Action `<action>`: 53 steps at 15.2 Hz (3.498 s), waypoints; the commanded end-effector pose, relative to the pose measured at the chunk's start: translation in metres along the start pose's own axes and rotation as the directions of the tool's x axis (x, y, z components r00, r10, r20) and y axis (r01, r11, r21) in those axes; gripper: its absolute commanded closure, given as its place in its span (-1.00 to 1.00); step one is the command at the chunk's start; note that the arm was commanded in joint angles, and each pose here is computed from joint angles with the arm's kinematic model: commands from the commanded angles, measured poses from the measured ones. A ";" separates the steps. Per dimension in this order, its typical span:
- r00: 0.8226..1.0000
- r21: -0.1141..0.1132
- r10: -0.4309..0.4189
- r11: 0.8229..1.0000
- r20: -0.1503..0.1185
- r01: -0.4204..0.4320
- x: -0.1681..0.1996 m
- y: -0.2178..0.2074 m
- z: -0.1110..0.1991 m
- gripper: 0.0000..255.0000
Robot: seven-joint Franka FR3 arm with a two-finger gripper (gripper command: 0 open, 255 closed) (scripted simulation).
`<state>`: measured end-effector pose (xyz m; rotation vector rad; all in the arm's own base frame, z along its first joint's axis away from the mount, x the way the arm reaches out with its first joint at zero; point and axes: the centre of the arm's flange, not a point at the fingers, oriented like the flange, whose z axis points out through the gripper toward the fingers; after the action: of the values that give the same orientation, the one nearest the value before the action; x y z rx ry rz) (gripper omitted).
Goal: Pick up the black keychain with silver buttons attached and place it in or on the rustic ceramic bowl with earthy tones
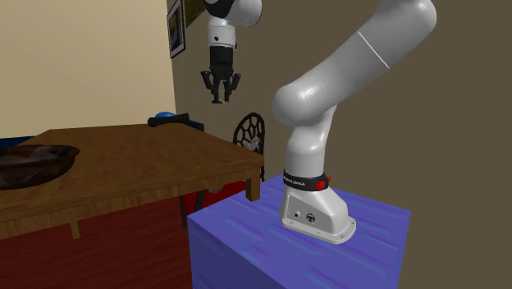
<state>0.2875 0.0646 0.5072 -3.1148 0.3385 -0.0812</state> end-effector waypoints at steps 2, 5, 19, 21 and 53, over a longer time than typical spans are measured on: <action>1.000 0.000 0.000 1.000 0.000 0.000 0.000 -0.026 -0.005 1.00; 1.000 0.000 0.000 1.000 0.000 0.000 -0.001 -0.066 -0.006 1.00; 1.000 0.000 0.000 1.000 0.000 0.000 -0.003 -0.251 -0.009 1.00; 1.000 0.000 0.000 1.000 0.000 0.000 -0.003 -0.277 -0.010 1.00; 1.000 0.000 0.000 1.000 0.000 0.000 -0.010 -0.498 0.066 1.00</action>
<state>0.3876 0.5526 0.4525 -3.1152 0.3388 -0.0804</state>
